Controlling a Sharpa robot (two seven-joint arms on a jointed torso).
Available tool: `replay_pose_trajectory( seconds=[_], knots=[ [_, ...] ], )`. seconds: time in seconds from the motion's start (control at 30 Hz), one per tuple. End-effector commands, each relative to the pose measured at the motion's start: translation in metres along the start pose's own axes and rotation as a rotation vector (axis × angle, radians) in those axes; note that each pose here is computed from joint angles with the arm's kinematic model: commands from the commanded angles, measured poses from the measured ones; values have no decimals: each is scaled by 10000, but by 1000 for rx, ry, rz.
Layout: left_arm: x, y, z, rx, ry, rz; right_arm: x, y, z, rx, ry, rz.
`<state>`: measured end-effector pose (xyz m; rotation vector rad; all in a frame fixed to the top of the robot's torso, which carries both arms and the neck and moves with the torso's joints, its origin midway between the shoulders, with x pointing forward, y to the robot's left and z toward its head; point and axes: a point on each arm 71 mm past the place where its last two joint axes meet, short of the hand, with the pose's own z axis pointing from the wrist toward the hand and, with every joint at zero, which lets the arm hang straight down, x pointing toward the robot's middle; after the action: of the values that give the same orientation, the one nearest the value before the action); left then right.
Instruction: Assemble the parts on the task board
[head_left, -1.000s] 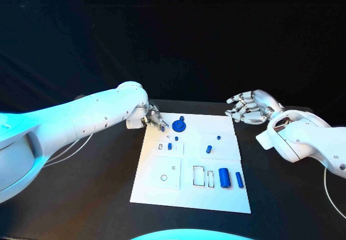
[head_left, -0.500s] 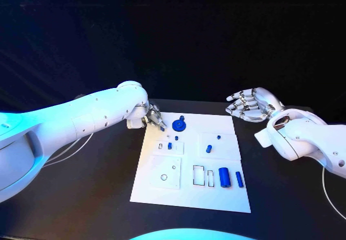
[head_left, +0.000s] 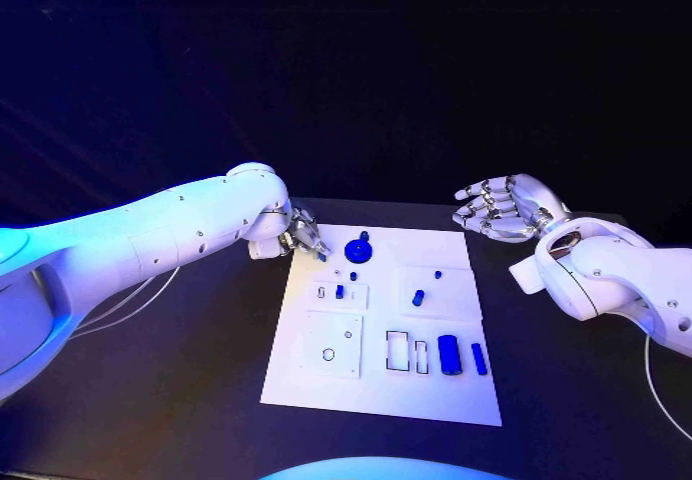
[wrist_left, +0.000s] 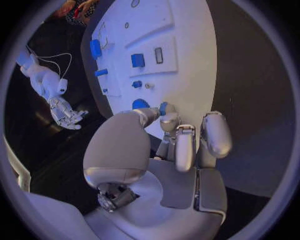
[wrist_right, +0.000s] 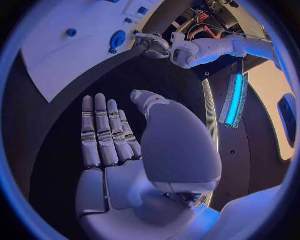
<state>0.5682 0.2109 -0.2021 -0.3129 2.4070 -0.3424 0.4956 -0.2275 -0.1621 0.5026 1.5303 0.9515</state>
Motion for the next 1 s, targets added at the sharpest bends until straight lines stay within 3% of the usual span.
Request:
replay_pose_trajectory(
  seconds=[0.03,0.27,0.47,0.73,1.0],
  knots=[
    [14,-21,-47,38,-18,-67,0,2,2,-15,3,11],
    [130,11,-259,90,-30,-88,-10,-40,12,-9,4,24],
    [217,0,-387,118,-51,-68,-21,-68,13,-2,1,25],
    [359,8,-447,129,-64,-18,-29,-84,10,5,-3,23],
    [508,12,-421,126,-62,48,-26,-89,7,8,-2,23]
  ],
)
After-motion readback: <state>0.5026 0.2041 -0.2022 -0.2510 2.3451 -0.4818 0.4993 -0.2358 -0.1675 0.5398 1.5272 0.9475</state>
